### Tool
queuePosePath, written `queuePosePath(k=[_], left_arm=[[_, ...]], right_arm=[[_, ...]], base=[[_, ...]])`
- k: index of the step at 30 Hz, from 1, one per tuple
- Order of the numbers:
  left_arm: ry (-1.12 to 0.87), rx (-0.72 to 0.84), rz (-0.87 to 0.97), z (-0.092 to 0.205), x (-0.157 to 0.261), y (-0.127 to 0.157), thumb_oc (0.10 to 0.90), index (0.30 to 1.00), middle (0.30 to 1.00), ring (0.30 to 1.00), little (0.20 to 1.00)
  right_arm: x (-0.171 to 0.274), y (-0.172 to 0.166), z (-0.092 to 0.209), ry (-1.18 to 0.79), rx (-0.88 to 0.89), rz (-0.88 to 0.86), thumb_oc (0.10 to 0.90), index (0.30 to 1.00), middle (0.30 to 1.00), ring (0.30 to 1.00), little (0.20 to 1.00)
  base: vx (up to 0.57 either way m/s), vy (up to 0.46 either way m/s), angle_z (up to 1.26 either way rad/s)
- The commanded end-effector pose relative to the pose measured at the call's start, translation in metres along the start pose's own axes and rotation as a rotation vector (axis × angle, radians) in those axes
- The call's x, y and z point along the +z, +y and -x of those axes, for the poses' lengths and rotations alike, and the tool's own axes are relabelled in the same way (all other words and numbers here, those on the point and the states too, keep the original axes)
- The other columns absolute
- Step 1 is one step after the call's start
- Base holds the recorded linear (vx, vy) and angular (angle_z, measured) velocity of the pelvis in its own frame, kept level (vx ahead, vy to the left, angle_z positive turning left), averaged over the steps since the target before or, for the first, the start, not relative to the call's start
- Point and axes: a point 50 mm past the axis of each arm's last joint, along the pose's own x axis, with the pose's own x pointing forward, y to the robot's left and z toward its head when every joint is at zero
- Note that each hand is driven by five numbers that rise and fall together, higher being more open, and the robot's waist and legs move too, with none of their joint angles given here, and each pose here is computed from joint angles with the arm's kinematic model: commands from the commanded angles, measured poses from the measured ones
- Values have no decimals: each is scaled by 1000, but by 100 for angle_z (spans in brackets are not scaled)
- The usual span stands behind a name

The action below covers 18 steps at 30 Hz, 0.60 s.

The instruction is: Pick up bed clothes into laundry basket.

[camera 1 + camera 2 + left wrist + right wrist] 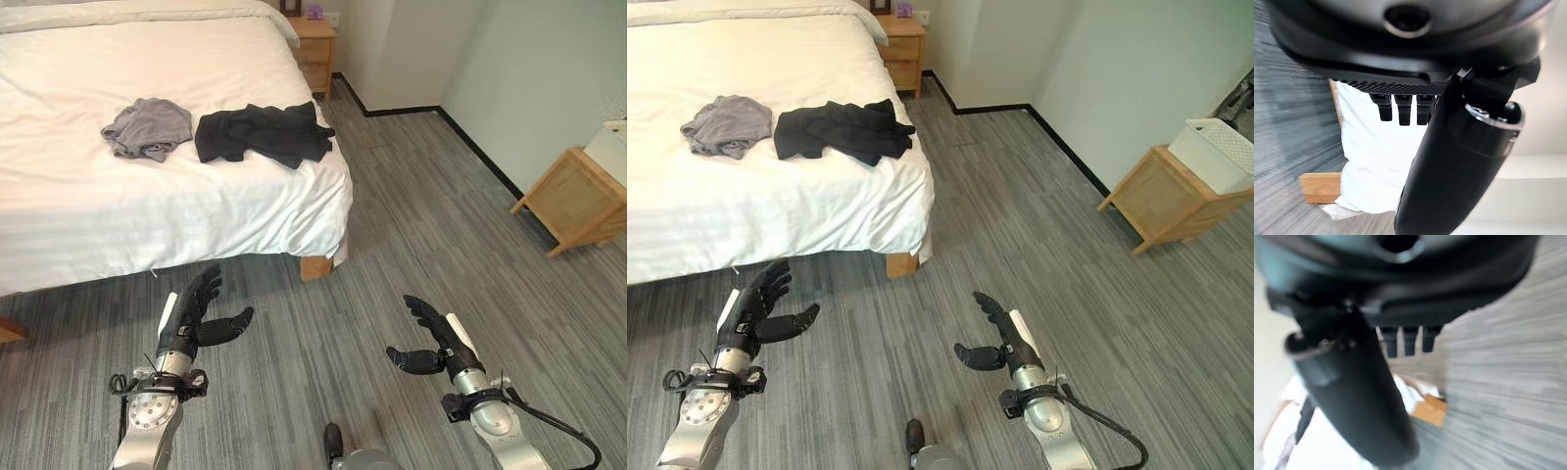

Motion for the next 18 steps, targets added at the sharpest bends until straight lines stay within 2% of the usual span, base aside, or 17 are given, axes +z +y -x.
queuePosePath(k=[1,15,18], left_arm=[[-371,-31,6,-18,76,-2,800,900,900,900,900],[-385,31,-59,-8,76,12,800,900,900,900,900],[-372,25,-98,-8,77,18,800,900,900,900,900]], right_arm=[[73,-36,-26,-352,-134,36,800,900,900,900,900],[90,-30,-27,-422,-46,119,800,900,900,900,900],[107,-36,-30,-482,-53,192,800,900,900,900,900]], base=[[309,119,-8],[374,147,-18],[354,100,10]])
